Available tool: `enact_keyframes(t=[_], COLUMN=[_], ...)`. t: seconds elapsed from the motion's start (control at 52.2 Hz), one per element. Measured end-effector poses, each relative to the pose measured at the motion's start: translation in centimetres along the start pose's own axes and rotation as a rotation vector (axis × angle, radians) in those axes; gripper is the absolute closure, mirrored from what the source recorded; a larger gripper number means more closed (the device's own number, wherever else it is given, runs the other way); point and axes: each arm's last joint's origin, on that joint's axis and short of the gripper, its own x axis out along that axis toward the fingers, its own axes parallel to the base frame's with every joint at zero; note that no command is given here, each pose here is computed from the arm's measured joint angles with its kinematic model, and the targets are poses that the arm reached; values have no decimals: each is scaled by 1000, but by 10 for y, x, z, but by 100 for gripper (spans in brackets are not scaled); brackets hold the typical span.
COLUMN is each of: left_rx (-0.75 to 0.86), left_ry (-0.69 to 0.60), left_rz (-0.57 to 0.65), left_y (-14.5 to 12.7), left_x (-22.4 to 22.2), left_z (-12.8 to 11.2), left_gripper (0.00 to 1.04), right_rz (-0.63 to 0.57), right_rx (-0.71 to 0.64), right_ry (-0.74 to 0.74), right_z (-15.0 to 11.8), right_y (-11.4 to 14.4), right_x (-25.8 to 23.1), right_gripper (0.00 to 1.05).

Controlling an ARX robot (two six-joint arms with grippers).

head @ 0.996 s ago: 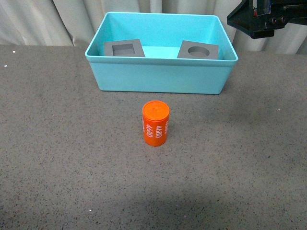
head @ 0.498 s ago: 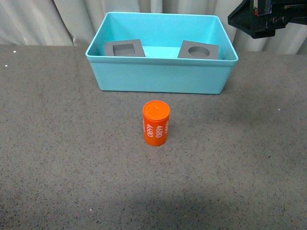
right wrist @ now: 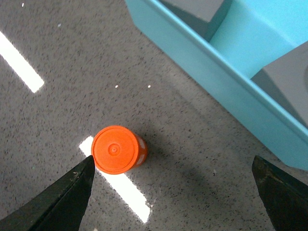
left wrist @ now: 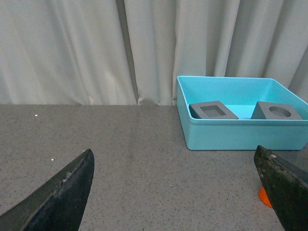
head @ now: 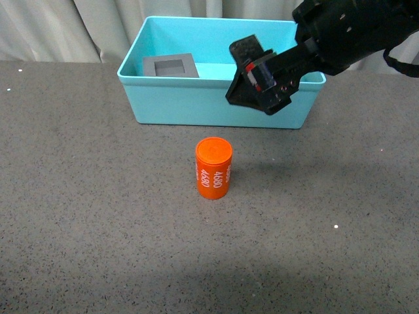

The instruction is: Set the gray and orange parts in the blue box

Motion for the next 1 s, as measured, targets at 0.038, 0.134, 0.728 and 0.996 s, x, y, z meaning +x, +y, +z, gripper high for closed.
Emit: enact_keyframes(t=[0.038, 0.134, 0.728, 0.996], left_rx=[0, 0, 0, 0], left_ry=[0, 0, 0, 0], left_rz=[0, 0, 0, 0], left_y=[0, 0, 0, 0], left_x=[0, 0, 0, 0], left_z=[0, 0, 0, 0], left_gripper=[7, 7, 7, 7], right_rz=[19, 67, 144, 102], right_rx=[-12, -44, -166, -171], right_ry=[27, 94, 219, 279], right_z=[0, -5, -8, -10], right_y=[2, 7, 37, 38], right_x=[5, 16, 76, 92], right_gripper=[10, 10, 10, 32])
